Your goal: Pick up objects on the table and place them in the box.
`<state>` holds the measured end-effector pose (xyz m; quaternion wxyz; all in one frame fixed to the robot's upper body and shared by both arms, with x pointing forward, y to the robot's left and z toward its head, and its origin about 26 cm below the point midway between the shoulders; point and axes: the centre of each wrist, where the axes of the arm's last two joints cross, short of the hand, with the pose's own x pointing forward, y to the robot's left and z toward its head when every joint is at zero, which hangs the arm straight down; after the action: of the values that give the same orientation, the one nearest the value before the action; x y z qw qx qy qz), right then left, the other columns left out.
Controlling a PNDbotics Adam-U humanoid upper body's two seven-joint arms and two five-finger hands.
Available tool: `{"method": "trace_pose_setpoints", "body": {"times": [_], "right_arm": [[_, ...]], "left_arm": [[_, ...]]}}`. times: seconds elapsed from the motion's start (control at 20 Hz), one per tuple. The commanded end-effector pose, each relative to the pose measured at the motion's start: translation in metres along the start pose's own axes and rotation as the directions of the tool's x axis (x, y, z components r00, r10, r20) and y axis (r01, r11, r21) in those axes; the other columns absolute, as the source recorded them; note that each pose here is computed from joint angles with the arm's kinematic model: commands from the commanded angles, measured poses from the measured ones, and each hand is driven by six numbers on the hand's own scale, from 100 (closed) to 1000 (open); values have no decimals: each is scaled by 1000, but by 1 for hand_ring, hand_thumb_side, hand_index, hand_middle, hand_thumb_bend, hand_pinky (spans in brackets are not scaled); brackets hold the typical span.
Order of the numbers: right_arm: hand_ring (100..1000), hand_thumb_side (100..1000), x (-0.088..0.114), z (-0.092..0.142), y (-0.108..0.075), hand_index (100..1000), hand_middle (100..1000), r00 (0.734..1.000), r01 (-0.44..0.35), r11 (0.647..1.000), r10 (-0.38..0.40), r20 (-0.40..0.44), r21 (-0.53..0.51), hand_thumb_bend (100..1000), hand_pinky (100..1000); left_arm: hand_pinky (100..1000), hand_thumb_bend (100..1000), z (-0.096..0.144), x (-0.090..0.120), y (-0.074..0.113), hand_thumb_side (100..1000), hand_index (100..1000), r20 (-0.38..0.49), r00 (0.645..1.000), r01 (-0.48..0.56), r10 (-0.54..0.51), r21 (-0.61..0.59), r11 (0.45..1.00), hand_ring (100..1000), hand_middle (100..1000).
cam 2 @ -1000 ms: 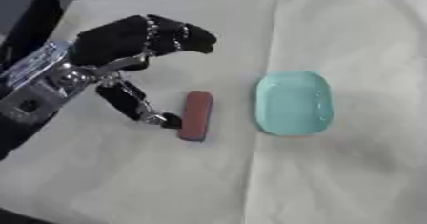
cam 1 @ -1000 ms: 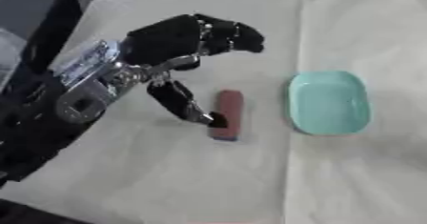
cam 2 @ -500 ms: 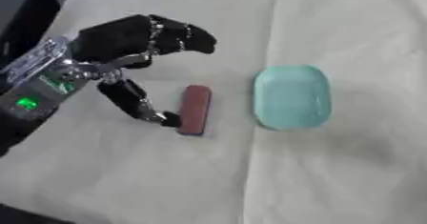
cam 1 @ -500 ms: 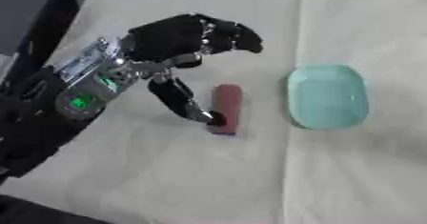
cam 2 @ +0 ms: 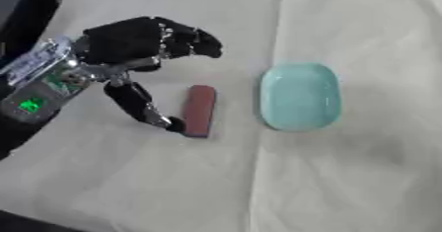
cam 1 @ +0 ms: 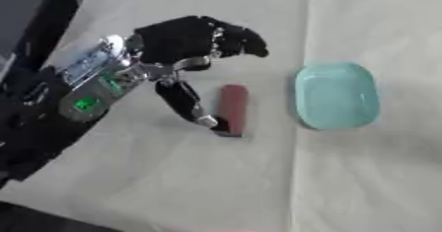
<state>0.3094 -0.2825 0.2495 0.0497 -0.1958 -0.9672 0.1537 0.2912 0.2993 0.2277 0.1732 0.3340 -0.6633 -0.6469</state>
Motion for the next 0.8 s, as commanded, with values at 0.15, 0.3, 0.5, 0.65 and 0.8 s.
{"method": "trace_pose_setpoints", "body": {"times": [0.15,0.3,0.5,0.65,0.8], "right_arm": [[365,793,3,-8,-3,821,622,999,-2,1000,2,33,3,100,194],[364,793,3,-9,-4,821,622,999,-3,1000,2,34,3,100,193],[364,793,3,-9,-4,821,622,999,-3,1000,2,35,4,100,193],[364,793,3,-9,-4,821,622,999,-2,1000,2,36,5,100,193],[364,793,3,-9,-4,821,622,999,-2,1000,2,36,5,100,193]], "left_arm": [[668,668,2,0,6,516,945,-21,997,67,-68,-65,996,792,862],[671,676,3,1,3,524,946,-34,996,80,-83,-97,992,794,862],[678,686,6,2,-1,534,948,-54,994,88,-95,-125,988,800,865],[681,694,8,2,-3,541,949,-67,992,93,-103,-145,985,802,866],[684,704,9,2,-5,546,950,-77,990,103,-116,-163,981,805,867]]}}
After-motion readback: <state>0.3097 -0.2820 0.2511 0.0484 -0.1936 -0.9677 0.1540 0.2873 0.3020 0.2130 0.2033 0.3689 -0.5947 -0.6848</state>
